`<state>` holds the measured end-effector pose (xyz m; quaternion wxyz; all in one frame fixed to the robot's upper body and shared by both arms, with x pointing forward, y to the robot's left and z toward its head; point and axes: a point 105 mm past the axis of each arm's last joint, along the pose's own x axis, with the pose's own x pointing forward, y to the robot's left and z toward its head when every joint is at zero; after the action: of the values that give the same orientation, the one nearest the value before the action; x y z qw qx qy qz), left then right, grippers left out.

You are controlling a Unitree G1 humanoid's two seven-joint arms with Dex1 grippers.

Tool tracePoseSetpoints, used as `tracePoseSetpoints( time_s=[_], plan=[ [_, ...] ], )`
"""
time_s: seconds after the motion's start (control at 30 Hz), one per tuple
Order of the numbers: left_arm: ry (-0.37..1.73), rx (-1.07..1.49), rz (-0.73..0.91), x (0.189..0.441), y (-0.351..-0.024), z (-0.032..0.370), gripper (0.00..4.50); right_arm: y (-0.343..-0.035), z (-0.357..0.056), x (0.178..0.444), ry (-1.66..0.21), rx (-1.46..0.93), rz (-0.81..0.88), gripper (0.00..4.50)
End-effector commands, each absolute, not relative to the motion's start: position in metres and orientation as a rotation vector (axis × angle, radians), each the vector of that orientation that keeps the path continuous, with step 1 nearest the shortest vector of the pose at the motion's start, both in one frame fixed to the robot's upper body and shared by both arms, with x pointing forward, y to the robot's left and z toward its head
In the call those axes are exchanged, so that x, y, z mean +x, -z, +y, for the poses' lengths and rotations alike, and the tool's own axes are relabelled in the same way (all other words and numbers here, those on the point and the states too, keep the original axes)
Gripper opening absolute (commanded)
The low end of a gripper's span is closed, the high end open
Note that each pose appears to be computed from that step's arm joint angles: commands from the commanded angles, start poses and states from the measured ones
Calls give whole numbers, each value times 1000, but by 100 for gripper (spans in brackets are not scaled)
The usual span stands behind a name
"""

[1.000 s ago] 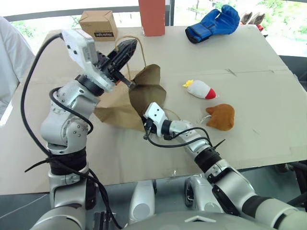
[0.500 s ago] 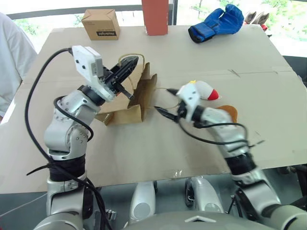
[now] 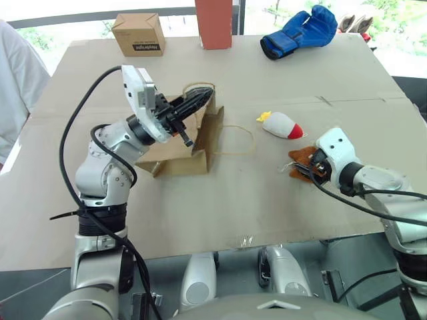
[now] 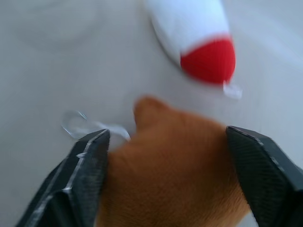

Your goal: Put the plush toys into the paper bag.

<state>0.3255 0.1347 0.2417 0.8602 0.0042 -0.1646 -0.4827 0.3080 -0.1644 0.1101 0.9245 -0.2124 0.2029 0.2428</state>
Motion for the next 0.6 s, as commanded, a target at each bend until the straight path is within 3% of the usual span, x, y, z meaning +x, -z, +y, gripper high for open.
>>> tracePoseSetpoints(
  time_s=[0.03, 0.13, 0.2, 0.47, 0.6],
  plan=[
    [1039, -1, -419, 322, -261, 136, 0, -102, -174, 311, -482, -486, 454, 201],
    [1059, -67, -419, 320, -263, 137, 0, -109, -176, 308, -487, -497, 434, 53],
    [1095, -122, -422, 314, -266, 136, 0, -118, -175, 305, -510, -466, 396, 12],
    [1123, -258, -414, 309, -268, 137, 0, -219, -115, 292, -808, -68, -62, 12],
    [1125, -278, -412, 308, -268, 135, 0, -238, -92, 297, -872, 6, -132, 12]
  ],
)
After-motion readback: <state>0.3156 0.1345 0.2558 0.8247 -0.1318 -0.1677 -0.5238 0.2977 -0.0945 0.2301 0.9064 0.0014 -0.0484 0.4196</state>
